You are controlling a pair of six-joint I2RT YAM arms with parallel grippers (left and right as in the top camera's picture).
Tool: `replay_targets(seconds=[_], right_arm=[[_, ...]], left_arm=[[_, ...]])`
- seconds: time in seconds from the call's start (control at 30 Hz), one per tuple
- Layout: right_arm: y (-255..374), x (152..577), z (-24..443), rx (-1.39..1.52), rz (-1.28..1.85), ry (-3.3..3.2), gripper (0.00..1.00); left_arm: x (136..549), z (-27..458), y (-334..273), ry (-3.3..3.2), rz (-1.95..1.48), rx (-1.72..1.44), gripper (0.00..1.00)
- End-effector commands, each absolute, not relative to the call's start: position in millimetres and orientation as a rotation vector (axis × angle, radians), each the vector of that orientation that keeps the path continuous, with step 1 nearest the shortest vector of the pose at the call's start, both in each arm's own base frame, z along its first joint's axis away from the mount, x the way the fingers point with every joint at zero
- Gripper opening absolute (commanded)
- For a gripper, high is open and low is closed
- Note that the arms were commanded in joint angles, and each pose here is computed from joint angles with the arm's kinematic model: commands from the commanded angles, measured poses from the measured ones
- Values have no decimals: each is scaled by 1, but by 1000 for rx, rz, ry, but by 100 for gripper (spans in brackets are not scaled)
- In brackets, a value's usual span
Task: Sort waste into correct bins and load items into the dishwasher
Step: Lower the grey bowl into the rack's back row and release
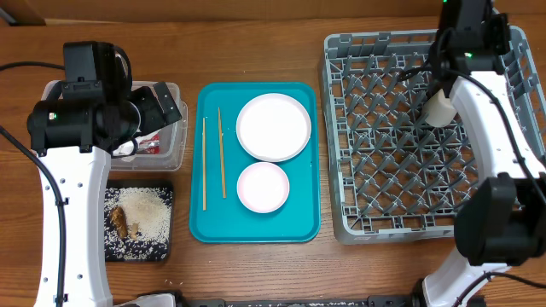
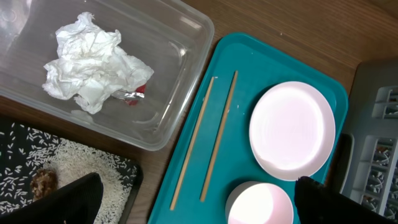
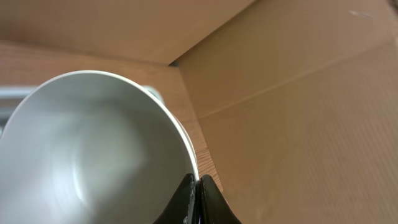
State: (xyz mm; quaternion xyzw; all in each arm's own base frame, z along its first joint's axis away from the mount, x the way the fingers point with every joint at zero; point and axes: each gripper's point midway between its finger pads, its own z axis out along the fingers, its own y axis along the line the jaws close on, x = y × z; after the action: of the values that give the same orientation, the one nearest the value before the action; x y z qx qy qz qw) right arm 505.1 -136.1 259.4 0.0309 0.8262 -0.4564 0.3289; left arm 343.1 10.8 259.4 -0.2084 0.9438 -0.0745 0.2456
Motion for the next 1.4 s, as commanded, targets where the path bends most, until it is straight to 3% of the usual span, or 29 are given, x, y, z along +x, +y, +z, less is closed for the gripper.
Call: replay_targets(seconds=[0.0,0.23,0.6,0.87,1.37], right_arm=[[-123,517,243,-59,-1242,2203,4],[-88,531,208,-381,-1318,2260,4],[-75,533,207,-569,-1371,2260,4],[-75,537,213,-919,-1527,2215,4],[-73,539,194,-979,-1535,2218,4]], left_arm=[[345,265,10,2558,-208,-570,100],[345,265,10,2558,-208,-570,100],[345,265,10,2558,-208,-570,100],[345,265,10,2558,-208,-570,100],[345,265,10,2558,-208,-570,100]])
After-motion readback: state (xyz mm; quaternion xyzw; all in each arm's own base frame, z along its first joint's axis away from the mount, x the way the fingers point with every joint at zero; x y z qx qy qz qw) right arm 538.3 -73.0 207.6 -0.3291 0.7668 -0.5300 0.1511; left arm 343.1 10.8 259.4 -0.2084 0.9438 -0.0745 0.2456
